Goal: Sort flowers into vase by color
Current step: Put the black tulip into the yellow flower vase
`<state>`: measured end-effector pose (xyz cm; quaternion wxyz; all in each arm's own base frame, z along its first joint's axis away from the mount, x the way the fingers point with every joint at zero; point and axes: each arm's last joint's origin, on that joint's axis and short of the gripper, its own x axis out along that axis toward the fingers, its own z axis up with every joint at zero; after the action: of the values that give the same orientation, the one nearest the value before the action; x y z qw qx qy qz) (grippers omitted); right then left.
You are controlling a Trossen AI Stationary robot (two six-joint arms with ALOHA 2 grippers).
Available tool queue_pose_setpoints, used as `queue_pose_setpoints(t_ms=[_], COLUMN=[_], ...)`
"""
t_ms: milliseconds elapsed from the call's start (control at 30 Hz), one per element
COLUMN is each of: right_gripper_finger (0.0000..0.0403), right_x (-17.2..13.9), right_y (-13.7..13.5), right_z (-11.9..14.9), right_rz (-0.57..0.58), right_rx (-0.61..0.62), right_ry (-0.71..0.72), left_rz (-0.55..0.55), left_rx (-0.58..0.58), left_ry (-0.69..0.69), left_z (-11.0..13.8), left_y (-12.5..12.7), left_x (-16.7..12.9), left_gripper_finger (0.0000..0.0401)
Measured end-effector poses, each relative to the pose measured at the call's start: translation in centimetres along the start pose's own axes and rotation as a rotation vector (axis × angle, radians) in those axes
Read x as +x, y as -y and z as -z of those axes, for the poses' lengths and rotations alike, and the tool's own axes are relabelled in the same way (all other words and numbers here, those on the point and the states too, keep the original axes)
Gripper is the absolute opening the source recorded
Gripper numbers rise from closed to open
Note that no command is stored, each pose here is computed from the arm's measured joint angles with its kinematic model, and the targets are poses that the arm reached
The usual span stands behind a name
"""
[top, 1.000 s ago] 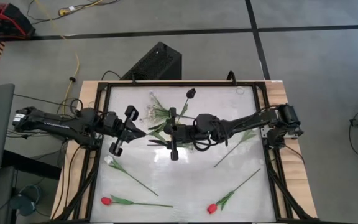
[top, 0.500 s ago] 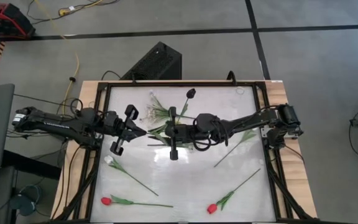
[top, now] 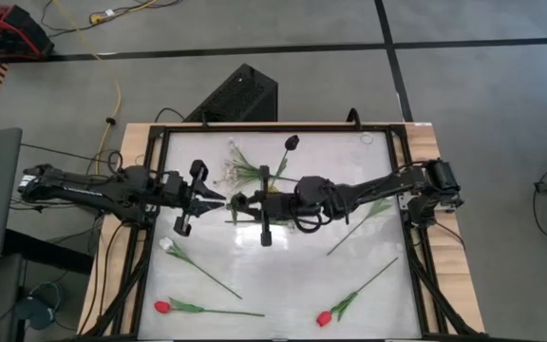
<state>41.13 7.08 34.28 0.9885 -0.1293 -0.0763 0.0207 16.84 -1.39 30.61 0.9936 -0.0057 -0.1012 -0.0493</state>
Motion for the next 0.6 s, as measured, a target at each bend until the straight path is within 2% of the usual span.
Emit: queue_pose_setpoints(t_ms=[67,200,267,333,433,533,600], right_gripper_finger=[0.0024,0.0021,0.0022,0.0022,0.0021,0.0021,0.0021], right_x=[-0.7,-2.4,-3.4,-4.6,-6.3,-7.4,-7.6], right_y=[-0.7,-2.0,-2.5,-2.9,-2.7,-1.7,-0.8], right_z=[-0.4,-1.7,-2.2,-2.4,-1.9,-1.2,-0.9], right_rz=[0.007,-0.011,-0.028,0.029,0.182,0.325,0.372], right_rx=[-0.008,0.024,0.051,0.058,0.050,0.066,0.077], right_ry=[-0.083,-0.200,-0.237,-0.264,-0.299,-0.308,-0.294], left_rz=[-0.106,-0.418,-0.539,-0.614,-0.663,-0.713,-0.759], left_rx=[0.045,0.104,0.113,0.107,0.113,0.123,0.125], left_ry=[-0.056,-0.222,-0.286,-0.329,-0.394,-0.461,-0.502], left_z=[0.0,0.8,1.2,1.6,2.2,2.9,3.4], left_y=[-0.3,-1.1,-1.4,-1.6,-1.7,-1.8,-1.9], left_x=[-1.0,-3.2,-4.1,-4.7,-5.0,-5.2,-5.3], left_gripper_finger=[0.0097,0.0143,0.0158,0.0167,0.0171,0.0171,0.0171])
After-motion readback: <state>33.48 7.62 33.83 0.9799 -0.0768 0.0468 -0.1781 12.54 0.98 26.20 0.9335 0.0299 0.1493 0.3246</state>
